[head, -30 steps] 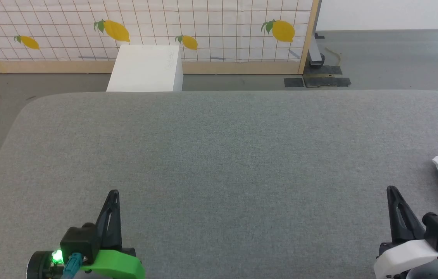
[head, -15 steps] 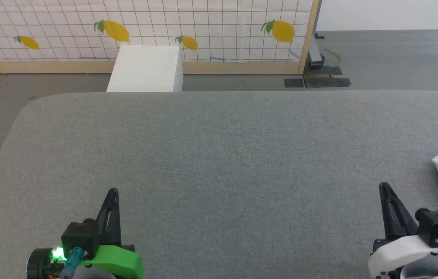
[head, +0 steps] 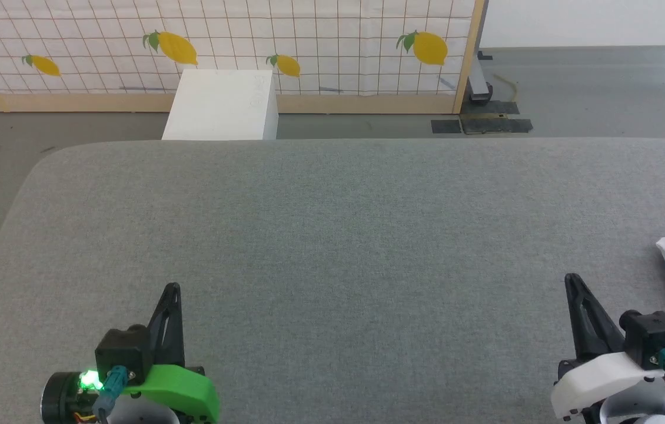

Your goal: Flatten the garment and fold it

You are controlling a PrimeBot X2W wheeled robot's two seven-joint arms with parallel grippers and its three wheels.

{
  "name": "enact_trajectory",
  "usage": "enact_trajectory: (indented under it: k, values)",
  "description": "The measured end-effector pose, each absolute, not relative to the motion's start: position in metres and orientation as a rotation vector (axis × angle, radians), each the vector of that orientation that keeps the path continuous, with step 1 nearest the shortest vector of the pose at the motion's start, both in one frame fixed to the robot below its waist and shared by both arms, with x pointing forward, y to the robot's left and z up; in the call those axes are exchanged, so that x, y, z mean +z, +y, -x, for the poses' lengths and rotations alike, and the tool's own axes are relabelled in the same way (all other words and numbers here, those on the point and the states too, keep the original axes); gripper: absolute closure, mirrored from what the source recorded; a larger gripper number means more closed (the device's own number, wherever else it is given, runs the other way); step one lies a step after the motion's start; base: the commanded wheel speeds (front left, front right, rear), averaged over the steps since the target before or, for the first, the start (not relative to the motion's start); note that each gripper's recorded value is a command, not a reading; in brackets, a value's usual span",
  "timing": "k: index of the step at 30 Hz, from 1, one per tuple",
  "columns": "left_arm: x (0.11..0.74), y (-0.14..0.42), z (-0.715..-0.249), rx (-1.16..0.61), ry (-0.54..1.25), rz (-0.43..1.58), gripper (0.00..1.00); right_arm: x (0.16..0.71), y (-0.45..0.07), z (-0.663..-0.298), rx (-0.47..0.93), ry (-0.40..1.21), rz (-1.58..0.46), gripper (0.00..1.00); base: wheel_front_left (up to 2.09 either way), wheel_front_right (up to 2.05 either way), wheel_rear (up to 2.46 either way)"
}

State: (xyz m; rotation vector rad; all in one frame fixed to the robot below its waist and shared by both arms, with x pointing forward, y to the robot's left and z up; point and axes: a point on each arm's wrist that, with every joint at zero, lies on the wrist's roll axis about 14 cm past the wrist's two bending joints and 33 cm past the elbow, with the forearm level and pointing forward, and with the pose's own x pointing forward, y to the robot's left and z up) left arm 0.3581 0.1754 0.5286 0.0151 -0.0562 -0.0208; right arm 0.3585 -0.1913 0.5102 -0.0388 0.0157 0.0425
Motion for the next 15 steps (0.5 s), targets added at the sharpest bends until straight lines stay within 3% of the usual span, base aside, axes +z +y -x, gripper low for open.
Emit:
enact_trajectory:
  k: [15]
  values:
    - [0.525,0.177,-0.362,-0.008,-0.026,-0.032,1.00,0.514,-0.180,-0.363,0.075,0.018,0.040,1.00,0.00,0.00,0.00]
